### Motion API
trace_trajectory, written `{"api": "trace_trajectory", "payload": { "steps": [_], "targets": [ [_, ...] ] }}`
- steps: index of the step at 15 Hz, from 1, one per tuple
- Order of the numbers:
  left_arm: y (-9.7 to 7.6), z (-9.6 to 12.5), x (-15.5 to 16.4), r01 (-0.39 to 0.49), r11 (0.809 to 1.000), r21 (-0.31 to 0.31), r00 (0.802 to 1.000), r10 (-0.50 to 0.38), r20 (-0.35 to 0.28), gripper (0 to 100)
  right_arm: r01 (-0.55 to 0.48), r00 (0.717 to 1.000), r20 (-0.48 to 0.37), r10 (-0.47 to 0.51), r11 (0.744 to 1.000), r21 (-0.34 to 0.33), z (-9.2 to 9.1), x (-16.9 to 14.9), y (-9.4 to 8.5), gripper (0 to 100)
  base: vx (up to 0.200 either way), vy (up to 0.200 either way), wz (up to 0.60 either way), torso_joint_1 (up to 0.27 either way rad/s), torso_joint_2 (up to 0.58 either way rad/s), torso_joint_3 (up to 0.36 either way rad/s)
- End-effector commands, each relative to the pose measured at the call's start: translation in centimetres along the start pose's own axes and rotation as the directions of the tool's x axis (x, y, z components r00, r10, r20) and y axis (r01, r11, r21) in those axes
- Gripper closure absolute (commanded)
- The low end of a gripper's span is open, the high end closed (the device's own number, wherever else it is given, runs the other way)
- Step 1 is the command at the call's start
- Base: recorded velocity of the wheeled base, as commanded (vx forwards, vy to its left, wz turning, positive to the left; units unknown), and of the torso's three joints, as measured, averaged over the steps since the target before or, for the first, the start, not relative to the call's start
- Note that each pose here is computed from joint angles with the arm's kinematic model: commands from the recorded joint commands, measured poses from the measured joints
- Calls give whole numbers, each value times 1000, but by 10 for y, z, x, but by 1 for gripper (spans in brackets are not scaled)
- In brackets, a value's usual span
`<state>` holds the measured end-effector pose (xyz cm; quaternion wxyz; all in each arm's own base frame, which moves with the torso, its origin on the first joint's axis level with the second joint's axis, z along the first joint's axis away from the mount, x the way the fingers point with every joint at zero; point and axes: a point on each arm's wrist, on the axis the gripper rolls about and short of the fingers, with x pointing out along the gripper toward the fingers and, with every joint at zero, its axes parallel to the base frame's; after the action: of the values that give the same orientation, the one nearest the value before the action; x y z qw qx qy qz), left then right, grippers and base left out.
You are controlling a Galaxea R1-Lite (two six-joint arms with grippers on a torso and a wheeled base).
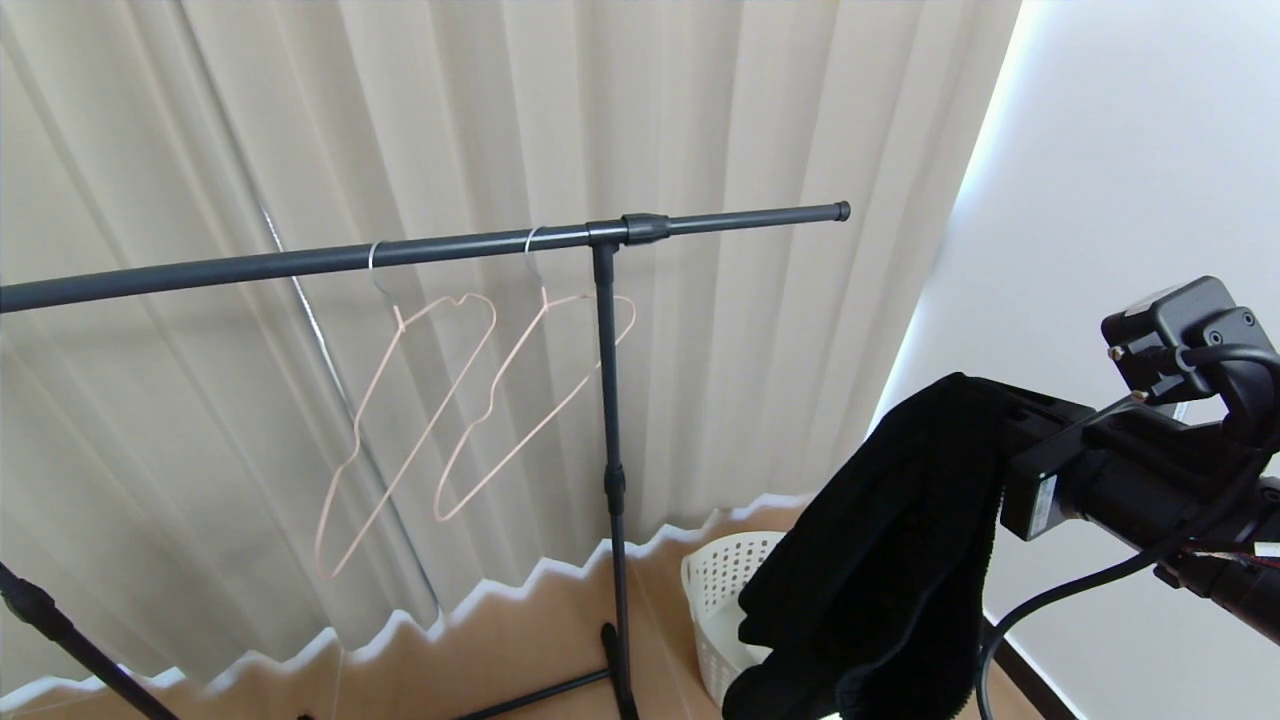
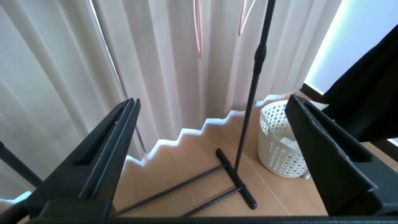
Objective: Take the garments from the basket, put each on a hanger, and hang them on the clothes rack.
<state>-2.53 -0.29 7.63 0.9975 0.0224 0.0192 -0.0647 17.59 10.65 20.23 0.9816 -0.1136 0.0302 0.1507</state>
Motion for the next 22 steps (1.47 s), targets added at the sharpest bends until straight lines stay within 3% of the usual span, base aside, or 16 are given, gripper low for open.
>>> {"api": "trace_trajectory", "payload": {
  "steps": [1,15,22],
  "targets": [
    [0,0,0,0,1000,0,1000,0,0,0,-1,1000,-2,1,1000,-1,0,1,0,100,0,0,0,183,-417,-237],
    [0,-1,0,-9,1000,-2,1000,9,0,0,-1,1000,-12,1,1000,-15,-3,0,1,100,0,0,0,164,-363,-198],
    [0,-1,0,-9,1000,4,1000,9,-2,0,2,1000,-27,-2,999,-34,-7,-1,1,100,0,0,86,10,-27,-9]
  ]
}}
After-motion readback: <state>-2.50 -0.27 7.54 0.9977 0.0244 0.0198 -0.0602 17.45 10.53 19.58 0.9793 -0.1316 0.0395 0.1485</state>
